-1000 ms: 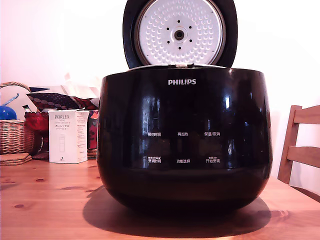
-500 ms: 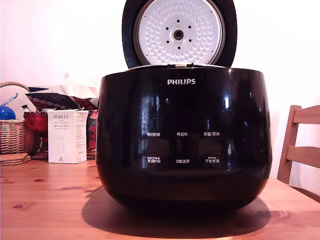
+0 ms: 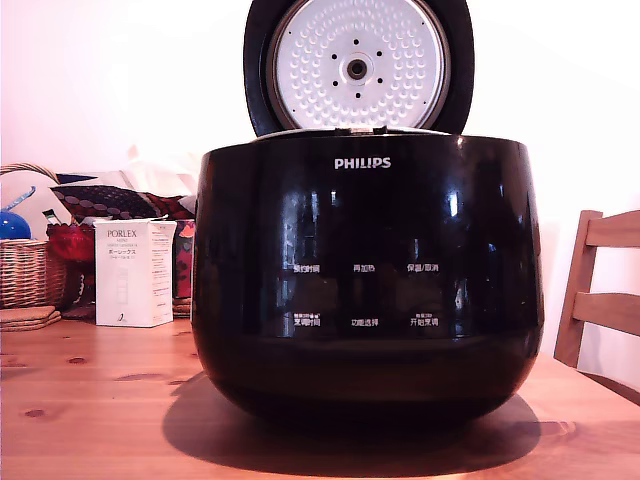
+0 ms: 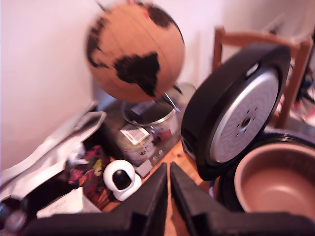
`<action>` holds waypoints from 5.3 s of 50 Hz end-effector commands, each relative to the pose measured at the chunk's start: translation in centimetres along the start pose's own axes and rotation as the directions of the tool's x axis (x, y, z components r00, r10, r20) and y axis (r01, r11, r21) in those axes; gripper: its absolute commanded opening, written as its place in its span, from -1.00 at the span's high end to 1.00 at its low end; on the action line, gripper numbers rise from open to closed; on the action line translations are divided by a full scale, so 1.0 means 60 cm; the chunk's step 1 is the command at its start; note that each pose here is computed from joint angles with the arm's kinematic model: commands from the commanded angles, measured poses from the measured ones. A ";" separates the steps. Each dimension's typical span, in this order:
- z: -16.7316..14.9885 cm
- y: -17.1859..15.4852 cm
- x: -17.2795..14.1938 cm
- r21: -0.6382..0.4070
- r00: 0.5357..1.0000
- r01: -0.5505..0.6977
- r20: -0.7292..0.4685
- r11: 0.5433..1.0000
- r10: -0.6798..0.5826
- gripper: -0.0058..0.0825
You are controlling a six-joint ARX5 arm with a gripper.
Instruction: Close the rice cooker by pressing the lid down with medium force
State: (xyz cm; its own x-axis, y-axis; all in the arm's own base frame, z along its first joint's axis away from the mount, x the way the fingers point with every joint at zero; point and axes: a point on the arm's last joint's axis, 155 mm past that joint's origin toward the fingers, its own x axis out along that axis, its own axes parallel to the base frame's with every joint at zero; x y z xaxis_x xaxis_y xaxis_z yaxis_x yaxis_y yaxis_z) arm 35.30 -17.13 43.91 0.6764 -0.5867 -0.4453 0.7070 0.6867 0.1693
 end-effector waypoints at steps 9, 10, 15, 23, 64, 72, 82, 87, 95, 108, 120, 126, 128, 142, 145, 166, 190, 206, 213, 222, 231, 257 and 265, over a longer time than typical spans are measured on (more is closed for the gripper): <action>0.009 -0.014 0.065 0.195 0.999 0.048 -0.016 0.980 -0.046 0.92; 0.009 -0.012 0.071 0.225 0.999 0.043 -0.020 0.973 -0.040 0.92; 0.018 -0.011 0.101 0.263 0.999 0.034 -0.004 0.964 -0.034 0.92; 0.047 -0.013 0.129 0.314 0.997 0.012 0.063 0.949 -0.033 0.92; 0.073 -0.035 0.240 0.427 0.982 0.038 0.149 0.903 -0.112 0.92; 0.070 -0.054 0.250 0.432 0.977 0.079 0.146 0.899 -0.156 0.92; 0.071 -0.074 0.257 0.439 0.972 0.105 0.145 0.892 -0.186 0.92; 0.070 -0.075 0.256 0.439 0.972 0.109 0.142 0.892 -0.188 0.92; 0.047 -0.079 0.267 0.439 0.975 0.139 0.093 0.887 -0.199 0.92; 0.025 -0.081 0.274 0.423 0.978 0.165 0.044 0.891 -0.203 0.92; -0.002 -0.104 0.273 0.401 0.971 0.228 -0.024 0.887 -0.239 0.92; -0.021 -0.121 0.266 0.379 0.961 0.276 -0.080 0.883 -0.266 0.92; -0.028 -0.128 0.260 0.368 0.955 0.297 -0.104 0.881 -0.278 0.92; -0.062 -0.166 0.224 0.300 0.910 0.409 -0.211 0.862 -0.358 0.92; -0.068 -0.173 0.215 0.281 0.897 0.432 -0.229 0.857 -0.378 0.92; -0.097 -0.209 0.188 0.124 0.835 0.513 -0.298 0.849 -0.462 0.92; -0.094 -0.243 0.185 0.044 0.815 0.529 -0.305 0.848 -0.492 0.92; -0.096 -0.241 0.187 0.016 0.816 0.517 -0.311 0.856 -0.487 0.92; -0.098 -0.240 0.190 0.018 0.817 0.515 -0.312 0.857 -0.484 0.92; -0.128 -0.246 0.207 -0.011 0.797 0.525 -0.345 0.851 -0.496 0.92; -0.149 -0.256 0.225 -0.011 0.791 0.535 -0.347 0.845 -0.505 0.92; -0.186 -0.281 0.213 0.031 0.808 0.535 -0.308 0.844 -0.501 0.92; -0.199 -0.284 0.209 0.012 0.799 0.539 -0.323 0.842 -0.507 0.92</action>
State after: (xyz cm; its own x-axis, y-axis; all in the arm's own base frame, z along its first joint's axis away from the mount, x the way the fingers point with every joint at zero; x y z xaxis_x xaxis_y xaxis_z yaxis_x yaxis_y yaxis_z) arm 29.86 -31.17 26.78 0.1519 -0.6979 -0.6999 0.9655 0.2563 -0.0460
